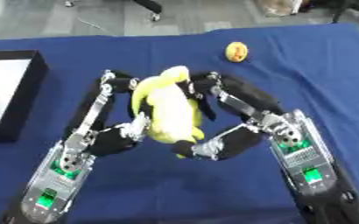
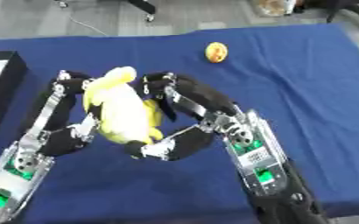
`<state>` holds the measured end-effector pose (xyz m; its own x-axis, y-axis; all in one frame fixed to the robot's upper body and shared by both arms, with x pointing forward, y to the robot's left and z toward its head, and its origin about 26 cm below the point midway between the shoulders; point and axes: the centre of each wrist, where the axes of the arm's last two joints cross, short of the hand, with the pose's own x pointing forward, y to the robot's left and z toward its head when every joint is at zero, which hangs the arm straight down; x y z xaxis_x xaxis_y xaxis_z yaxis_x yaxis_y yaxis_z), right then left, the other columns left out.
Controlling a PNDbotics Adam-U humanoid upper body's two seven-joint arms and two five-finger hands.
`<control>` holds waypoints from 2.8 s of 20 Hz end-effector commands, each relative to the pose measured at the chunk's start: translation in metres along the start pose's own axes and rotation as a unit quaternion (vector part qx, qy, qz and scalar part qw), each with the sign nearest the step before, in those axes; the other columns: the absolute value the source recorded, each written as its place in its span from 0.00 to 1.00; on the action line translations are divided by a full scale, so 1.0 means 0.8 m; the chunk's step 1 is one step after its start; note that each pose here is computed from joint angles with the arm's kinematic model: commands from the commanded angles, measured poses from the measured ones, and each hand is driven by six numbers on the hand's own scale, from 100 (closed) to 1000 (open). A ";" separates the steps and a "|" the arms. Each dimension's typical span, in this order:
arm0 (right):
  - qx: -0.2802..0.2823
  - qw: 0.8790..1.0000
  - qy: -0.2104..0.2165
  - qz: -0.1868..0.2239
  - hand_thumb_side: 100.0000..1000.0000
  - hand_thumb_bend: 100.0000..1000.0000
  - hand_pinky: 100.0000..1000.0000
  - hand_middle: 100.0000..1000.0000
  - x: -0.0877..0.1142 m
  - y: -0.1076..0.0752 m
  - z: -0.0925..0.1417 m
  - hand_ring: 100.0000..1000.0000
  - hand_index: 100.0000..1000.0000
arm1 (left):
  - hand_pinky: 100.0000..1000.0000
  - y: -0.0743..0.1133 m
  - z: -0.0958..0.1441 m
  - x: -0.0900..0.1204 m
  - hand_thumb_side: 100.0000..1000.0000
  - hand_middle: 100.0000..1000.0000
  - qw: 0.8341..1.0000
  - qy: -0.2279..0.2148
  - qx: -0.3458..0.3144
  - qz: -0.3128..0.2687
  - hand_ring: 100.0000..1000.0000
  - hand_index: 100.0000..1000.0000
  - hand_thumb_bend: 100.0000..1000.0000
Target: Pick up the objects with one hand, pass them to the other hand, and then place them into the box on the other side of the table.
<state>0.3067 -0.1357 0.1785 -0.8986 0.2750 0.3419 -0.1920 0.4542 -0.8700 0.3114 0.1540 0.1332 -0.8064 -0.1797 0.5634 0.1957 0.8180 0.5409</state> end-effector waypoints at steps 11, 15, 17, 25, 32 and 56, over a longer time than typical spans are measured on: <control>-0.077 0.996 0.022 0.032 0.54 0.41 0.59 0.64 0.007 -0.029 0.018 0.17 0.81 | 0.28 0.044 0.013 0.000 0.45 0.10 0.996 0.016 0.059 -0.061 0.10 0.34 0.00; -0.097 0.994 0.038 0.035 0.54 0.40 0.59 0.64 0.005 -0.032 0.025 0.17 0.81 | 0.28 0.066 0.021 -0.001 0.37 0.10 0.991 0.032 0.087 -0.098 0.10 0.34 0.00; -0.102 0.993 0.045 0.035 0.53 0.40 0.59 0.63 0.003 -0.031 0.028 0.17 0.80 | 0.28 0.087 0.026 -0.001 0.31 0.10 0.985 0.042 0.105 -0.130 0.11 0.34 0.00; -0.094 0.993 0.057 0.029 0.52 0.39 0.59 0.63 -0.002 -0.023 0.033 0.17 0.80 | 0.29 0.172 0.042 -0.011 0.04 0.10 0.944 0.106 0.154 -0.273 0.11 0.34 0.00; -0.081 0.995 0.057 0.022 0.52 0.38 0.60 0.63 -0.004 -0.018 0.034 0.17 0.80 | 0.29 0.250 0.053 -0.034 0.00 0.10 0.883 0.203 0.154 -0.395 0.11 0.33 0.00; -0.064 0.996 0.053 0.017 0.53 0.36 0.60 0.63 -0.004 -0.015 0.033 0.17 0.80 | 0.40 0.346 0.112 -0.142 0.00 0.27 0.598 0.550 0.114 -0.572 0.28 0.38 0.41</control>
<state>0.3024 -0.1640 0.1720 -0.8445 0.3834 0.3738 -0.1166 0.5498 -0.8271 0.4057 0.4424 0.1546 0.5032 -0.8615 0.0679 -0.3154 -0.1099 0.9426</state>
